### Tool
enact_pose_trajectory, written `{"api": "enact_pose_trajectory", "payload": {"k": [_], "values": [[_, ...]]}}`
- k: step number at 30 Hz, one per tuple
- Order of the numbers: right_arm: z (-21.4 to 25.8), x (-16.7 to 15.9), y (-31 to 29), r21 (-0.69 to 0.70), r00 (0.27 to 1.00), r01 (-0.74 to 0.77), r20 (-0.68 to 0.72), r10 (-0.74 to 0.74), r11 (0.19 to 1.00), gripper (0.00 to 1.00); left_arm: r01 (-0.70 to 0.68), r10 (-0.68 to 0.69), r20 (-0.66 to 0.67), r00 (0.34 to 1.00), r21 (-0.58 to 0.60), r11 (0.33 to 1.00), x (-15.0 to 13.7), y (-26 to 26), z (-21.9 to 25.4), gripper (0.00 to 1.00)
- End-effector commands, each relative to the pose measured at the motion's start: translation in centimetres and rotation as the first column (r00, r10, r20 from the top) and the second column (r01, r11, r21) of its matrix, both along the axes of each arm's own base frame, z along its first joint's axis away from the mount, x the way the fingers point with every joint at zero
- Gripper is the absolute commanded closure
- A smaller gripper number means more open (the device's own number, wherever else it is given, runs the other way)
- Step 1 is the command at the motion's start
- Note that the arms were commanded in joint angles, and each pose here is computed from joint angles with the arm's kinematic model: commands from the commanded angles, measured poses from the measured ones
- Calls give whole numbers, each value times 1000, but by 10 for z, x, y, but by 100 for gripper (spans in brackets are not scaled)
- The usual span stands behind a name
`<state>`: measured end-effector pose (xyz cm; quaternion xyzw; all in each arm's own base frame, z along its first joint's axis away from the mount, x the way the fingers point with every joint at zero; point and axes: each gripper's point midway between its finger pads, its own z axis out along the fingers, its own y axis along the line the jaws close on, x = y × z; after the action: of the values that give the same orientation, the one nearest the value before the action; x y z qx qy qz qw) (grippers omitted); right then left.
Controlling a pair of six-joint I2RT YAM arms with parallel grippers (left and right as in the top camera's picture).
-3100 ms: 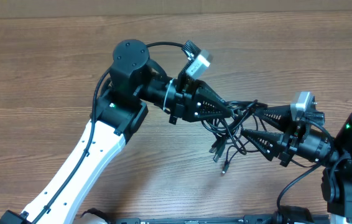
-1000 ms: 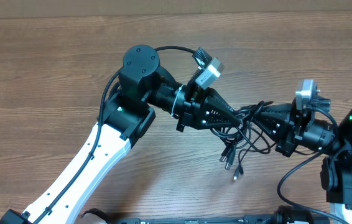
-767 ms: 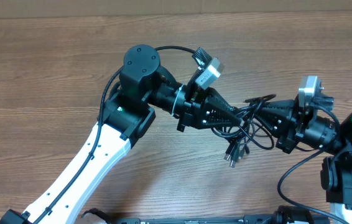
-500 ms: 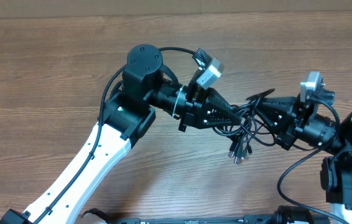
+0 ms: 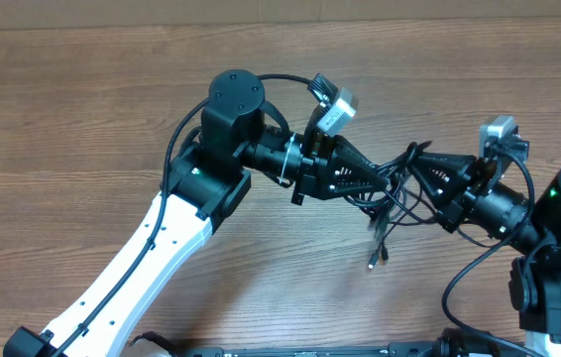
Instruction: Untangle cables
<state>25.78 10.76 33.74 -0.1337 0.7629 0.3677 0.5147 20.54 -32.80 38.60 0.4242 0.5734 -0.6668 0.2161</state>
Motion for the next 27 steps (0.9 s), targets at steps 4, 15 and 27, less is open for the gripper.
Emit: {"api": "enact_pose_trajectory", "payload": {"k": [4, 15, 27], "values": [[-19, 28, -47, -90, 951, 297, -63, -303, 951, 96, 125, -123, 66, 990, -38, 991, -28, 9, 15, 96], [-34, 23, -48, -108, 940, 302, -129, -315, 947, 96, 115, -112, 66, 992, -38, 993, -25, 11, 15, 96], [-40, 7, -27, -57, 961, 180, -201, -188, 982, 92, 44, -42, 65, 997, -37, 998, -4, 23, 15, 96]]}}
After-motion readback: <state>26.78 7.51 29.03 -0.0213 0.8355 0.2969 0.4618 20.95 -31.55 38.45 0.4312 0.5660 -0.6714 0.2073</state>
